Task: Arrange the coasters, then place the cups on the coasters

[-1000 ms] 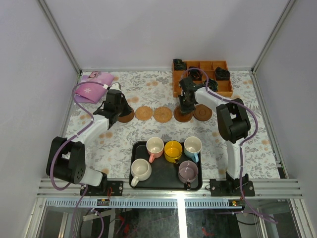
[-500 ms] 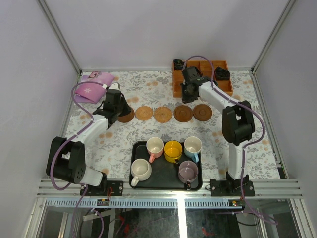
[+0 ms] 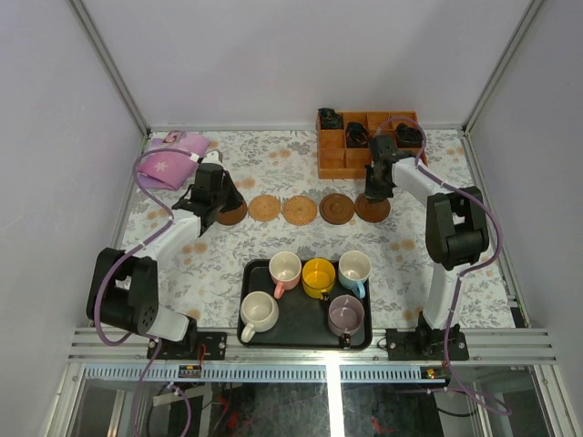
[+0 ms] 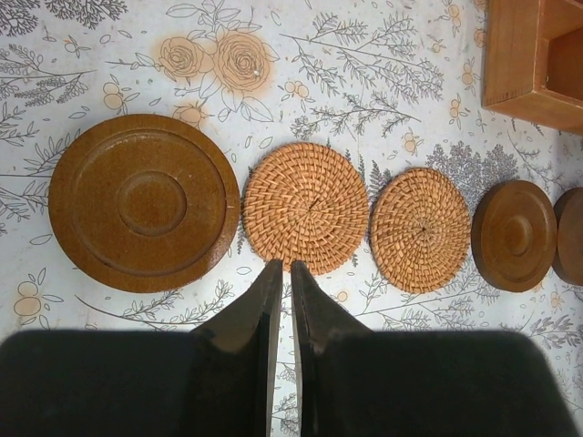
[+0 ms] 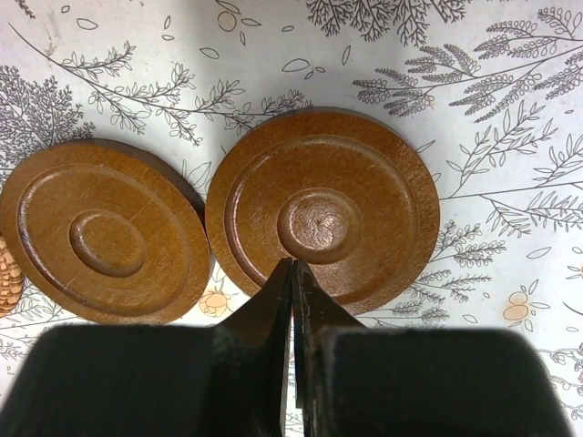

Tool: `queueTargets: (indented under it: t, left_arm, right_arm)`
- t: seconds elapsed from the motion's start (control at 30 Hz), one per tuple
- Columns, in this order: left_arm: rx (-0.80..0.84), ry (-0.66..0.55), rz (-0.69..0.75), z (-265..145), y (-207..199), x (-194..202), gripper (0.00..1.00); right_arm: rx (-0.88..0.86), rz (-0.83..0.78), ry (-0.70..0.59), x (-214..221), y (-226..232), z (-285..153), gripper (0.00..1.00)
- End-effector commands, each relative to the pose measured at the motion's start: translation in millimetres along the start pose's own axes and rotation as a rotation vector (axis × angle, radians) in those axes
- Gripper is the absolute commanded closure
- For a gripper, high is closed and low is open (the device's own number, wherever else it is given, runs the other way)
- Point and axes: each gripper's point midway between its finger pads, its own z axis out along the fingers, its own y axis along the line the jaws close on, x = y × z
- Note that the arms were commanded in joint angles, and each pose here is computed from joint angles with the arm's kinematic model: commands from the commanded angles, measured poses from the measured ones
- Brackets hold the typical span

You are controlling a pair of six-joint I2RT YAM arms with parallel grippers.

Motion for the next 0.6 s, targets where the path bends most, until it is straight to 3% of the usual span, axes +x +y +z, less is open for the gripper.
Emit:
queueTargets:
  t: [0.0, 0.57]
  left_arm:
    - [0.040, -0.051, -0.008, 4, -10, -17, 0.93]
    - [0.039, -0.037, -0.005, 4, -7, -11, 0.93]
  right_arm:
    - [0.003, 0.020, -0.072, -15, 0, -8, 0.99]
    - [0.018, 0.057, -0.020, -6, -13, 24, 1.00]
